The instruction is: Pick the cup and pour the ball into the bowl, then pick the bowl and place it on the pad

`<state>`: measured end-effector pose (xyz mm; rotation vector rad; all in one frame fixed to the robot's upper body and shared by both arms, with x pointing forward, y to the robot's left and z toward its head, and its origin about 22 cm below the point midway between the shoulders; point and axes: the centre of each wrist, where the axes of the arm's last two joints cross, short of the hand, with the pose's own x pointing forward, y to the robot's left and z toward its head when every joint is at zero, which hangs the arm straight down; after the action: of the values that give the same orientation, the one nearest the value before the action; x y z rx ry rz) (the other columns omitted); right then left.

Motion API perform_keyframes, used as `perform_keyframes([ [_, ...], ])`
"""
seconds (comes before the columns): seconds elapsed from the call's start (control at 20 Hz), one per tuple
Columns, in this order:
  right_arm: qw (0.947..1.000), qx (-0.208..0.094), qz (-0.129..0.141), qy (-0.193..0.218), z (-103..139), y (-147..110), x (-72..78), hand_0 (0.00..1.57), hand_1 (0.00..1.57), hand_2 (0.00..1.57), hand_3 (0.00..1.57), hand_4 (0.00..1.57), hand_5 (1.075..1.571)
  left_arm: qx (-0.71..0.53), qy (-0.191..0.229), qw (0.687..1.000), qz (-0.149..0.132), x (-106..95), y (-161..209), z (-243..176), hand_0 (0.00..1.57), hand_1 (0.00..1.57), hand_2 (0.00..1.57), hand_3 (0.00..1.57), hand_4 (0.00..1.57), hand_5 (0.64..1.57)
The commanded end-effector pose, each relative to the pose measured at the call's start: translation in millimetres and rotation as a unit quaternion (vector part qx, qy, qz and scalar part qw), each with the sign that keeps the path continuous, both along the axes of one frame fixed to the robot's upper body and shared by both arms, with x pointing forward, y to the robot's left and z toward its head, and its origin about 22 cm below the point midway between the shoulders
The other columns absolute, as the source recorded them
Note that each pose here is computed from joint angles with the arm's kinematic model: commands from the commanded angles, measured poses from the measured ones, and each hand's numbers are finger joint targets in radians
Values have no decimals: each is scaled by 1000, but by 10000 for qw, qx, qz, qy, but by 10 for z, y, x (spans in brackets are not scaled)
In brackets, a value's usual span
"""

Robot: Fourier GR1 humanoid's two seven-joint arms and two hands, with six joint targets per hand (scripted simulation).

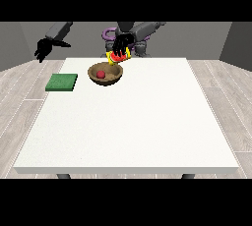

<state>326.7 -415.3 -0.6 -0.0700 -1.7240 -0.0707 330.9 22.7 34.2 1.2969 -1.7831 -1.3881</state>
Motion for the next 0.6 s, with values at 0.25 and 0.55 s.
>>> perform_keyframes([
  [0.25,9997,94,210,17,-13,218,128,0,0,0,161,0,1516,1503,-64,9885,-185,16,-147,76,0,0,1571,1571,1246,1395],
  [0.55,9993,82,211,301,-105,39,-21,0,0,0,171,0,1516,2717,-501,9608,-221,183,-190,408,1511,1511,1571,1571,1203,1443],
])
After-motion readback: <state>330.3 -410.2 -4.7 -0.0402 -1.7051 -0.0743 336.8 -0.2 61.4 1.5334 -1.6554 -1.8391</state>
